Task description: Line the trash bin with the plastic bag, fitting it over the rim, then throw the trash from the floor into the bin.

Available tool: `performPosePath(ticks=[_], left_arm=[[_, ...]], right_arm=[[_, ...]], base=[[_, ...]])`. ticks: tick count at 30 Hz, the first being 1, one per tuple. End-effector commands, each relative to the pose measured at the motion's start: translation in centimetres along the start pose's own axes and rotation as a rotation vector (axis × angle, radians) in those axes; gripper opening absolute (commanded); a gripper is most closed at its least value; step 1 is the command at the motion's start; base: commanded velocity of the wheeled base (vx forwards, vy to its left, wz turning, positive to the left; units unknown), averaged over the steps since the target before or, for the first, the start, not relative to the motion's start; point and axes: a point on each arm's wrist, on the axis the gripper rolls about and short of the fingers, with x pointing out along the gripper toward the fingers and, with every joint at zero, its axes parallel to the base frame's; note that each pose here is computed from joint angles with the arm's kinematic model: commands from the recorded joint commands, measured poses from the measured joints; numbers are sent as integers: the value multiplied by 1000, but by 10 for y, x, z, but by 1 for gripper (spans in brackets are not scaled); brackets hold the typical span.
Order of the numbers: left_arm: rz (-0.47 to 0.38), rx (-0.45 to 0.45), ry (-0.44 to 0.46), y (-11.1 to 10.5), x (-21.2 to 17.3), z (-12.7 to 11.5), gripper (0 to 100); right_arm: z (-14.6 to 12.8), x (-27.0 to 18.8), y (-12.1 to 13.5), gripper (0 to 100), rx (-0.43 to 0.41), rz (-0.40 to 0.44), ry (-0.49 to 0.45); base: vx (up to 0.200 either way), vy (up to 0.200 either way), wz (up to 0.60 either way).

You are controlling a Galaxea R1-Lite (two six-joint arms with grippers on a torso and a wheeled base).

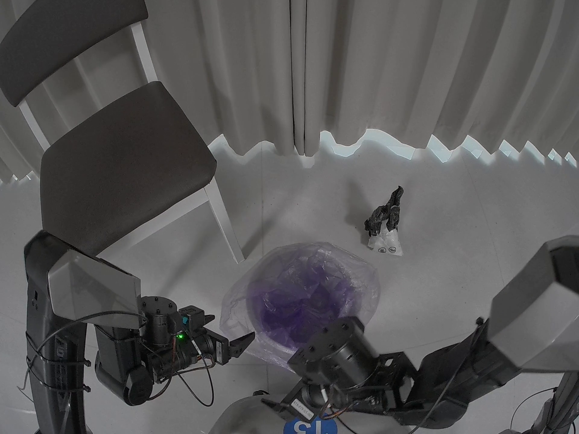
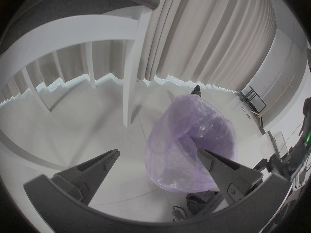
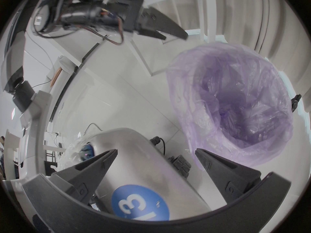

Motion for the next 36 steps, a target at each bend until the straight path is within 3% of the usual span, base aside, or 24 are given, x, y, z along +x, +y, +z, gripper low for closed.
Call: performPosePath(ticks=[1,9,15,23,30,36], left_arm=[[-14,2,45,-3,10,-16,100],[-3,-4,72,0,17,-26,100],[-1,-8,47,1,9,-17,100],[31,-5,56,11,29,-29,100],[110,0,-19,41,59,-28,100],[93,8,-14,50,64,-32,100]], right_arm=[[24,-36,-29,100,59,-59,-118],[25,-44,-76,100,151,-169,-139],[21,-45,-90,100,178,-201,-133],[17,-43,-108,100,212,-235,-123],[14,-37,-138,100,261,-291,-119],[0,-12,-160,100,302,-325,-92]], base=[[0,0,0],[0,0,0],[0,0,0],[0,0,0],[0,0,0],[0,0,0]])
